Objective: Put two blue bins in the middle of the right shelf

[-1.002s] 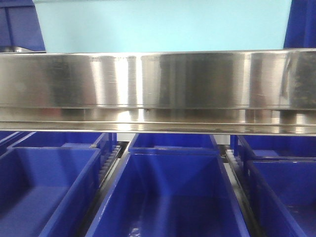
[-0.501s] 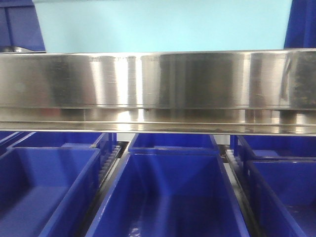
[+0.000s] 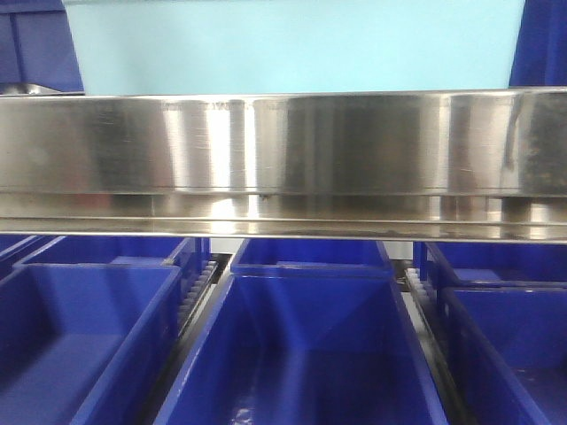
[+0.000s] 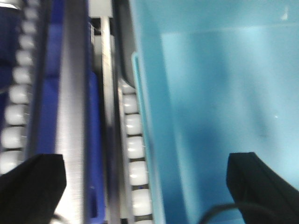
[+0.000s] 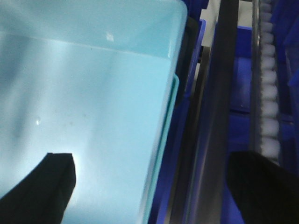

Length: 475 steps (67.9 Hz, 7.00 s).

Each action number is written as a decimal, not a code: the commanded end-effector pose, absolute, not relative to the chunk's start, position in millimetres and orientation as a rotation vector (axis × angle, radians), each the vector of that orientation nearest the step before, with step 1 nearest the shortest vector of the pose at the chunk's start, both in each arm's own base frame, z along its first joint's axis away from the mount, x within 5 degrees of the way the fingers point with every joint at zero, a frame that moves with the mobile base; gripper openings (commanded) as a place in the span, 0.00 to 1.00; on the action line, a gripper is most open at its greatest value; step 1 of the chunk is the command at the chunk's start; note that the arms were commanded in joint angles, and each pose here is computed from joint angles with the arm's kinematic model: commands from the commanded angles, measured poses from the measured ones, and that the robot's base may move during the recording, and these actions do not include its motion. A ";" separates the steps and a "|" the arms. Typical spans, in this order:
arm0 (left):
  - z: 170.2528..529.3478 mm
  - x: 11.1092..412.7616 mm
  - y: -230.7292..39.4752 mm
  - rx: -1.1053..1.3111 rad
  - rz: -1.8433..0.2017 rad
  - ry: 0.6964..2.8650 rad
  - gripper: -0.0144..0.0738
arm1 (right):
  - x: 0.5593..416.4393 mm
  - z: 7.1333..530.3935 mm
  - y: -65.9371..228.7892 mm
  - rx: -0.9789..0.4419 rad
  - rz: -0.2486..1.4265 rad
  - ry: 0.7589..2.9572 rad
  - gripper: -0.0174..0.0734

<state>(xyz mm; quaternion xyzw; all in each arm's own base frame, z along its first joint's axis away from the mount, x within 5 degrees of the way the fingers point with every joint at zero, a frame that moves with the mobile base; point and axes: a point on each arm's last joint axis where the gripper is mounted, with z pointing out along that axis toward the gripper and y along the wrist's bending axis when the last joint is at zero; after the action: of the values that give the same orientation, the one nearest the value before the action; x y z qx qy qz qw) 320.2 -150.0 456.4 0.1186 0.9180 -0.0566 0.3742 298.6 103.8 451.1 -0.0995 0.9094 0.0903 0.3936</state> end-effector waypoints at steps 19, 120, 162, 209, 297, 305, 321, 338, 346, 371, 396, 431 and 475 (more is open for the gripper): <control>434.8 317.5 -149.2 0.343 -0.106 2.419 0.82 | 297.9 419.7 101.2 -0.179 0.211 2.435 0.78; 358.6 323.1 -168.4 0.351 -0.289 2.549 0.04 | 311.4 339.2 115.3 -0.102 0.332 2.598 0.02; 466.7 292.4 -154.0 0.310 -0.412 2.209 0.04 | 286.0 435.0 102.1 -0.116 0.354 2.251 0.02; 511.3 277.4 -147.0 0.292 -0.465 2.057 0.04 | 275.8 492.4 97.4 -0.113 0.377 2.064 0.02; 514.4 278.8 -147.7 0.285 -0.475 2.019 0.04 | 276.7 494.3 97.7 -0.112 0.382 2.041 0.02; 514.5 278.9 -147.7 0.285 -0.476 2.018 0.04 | 276.7 494.3 97.7 -0.112 0.382 2.041 0.02; 514.5 278.9 -147.7 0.285 -0.476 2.018 0.04 | 276.7 494.3 97.7 -0.112 0.382 2.041 0.02; 514.5 278.9 -147.7 0.285 -0.476 2.018 0.04 | 276.7 494.3 97.7 -0.112 0.382 2.041 0.02; 514.5 278.9 -147.7 0.285 -0.476 2.018 0.04 | 276.7 494.3 97.7 -0.112 0.382 2.041 0.02; 514.5 278.9 -147.7 0.285 -0.476 2.018 0.04 | 276.7 494.3 97.7 -0.112 0.382 2.041 0.02; 514.5 278.9 -147.7 0.285 -0.476 2.018 0.04 | 276.7 494.3 97.7 -0.112 0.382 2.041 0.02; 514.5 278.9 -147.7 0.285 -0.476 2.018 0.04 | 276.7 494.3 97.7 -0.112 0.382 2.041 0.02; 514.5 278.9 -147.7 0.285 -0.476 2.018 0.04 | 276.7 494.3 97.7 -0.112 0.382 2.041 0.02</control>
<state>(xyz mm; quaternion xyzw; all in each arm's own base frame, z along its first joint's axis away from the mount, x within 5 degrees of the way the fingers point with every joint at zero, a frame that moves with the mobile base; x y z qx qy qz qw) 288.5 -146.9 493.2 0.1149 0.8699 -0.1598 0.4522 278.3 100.0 480.3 -0.0480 0.8720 0.1527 0.4626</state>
